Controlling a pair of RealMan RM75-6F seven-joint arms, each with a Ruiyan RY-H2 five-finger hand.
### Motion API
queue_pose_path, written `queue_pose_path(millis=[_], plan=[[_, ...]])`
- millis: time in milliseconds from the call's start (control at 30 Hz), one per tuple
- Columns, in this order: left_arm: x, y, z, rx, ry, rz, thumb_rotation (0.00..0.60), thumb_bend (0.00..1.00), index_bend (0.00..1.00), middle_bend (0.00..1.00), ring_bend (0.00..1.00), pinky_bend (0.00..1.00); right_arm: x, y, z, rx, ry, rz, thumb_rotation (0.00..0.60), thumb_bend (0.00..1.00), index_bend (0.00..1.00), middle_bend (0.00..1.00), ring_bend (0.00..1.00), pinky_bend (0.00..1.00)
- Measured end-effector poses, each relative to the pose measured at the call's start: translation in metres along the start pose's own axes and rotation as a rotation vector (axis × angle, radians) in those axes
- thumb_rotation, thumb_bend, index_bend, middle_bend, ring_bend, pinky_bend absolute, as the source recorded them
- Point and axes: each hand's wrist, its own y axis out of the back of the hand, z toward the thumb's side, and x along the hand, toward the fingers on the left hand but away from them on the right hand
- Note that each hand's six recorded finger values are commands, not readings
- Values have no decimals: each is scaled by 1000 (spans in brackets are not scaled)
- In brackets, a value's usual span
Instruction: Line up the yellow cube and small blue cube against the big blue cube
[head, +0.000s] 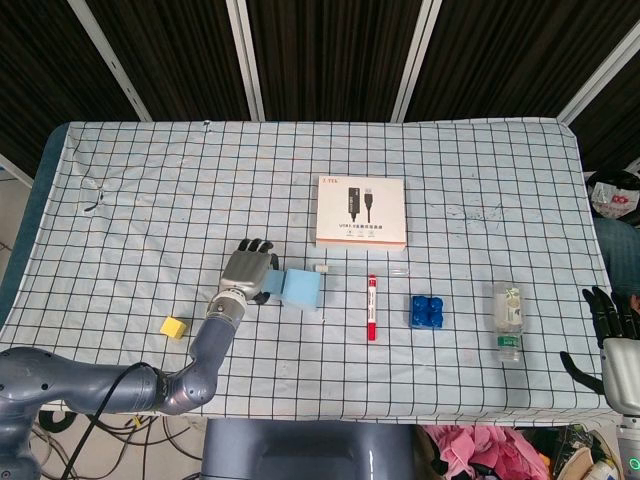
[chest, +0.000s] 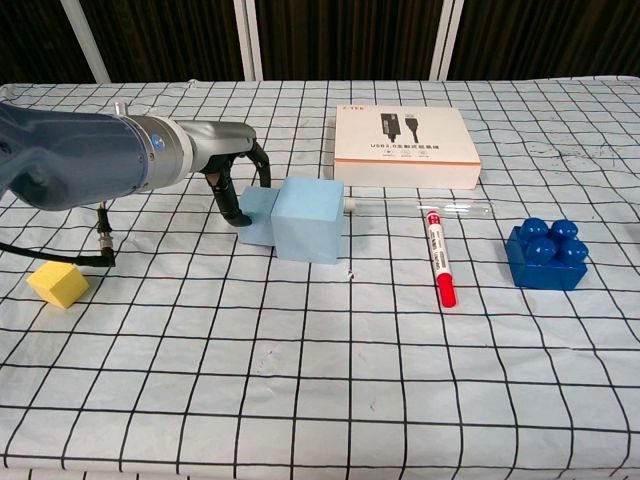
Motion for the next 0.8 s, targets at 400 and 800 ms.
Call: queue_pose_path(millis=[400, 800], plan=[[0, -1, 1, 8, -1, -3, 600, 332, 384, 97, 0, 0, 0, 0, -1, 0, -4, 0, 600, 220, 0, 40, 0, 107], [-3, -3, 1, 15, -21, -22, 600, 216, 147, 82, 0, 0, 0, 0, -2, 1, -10, 2, 600, 221, 0, 41, 0, 107]])
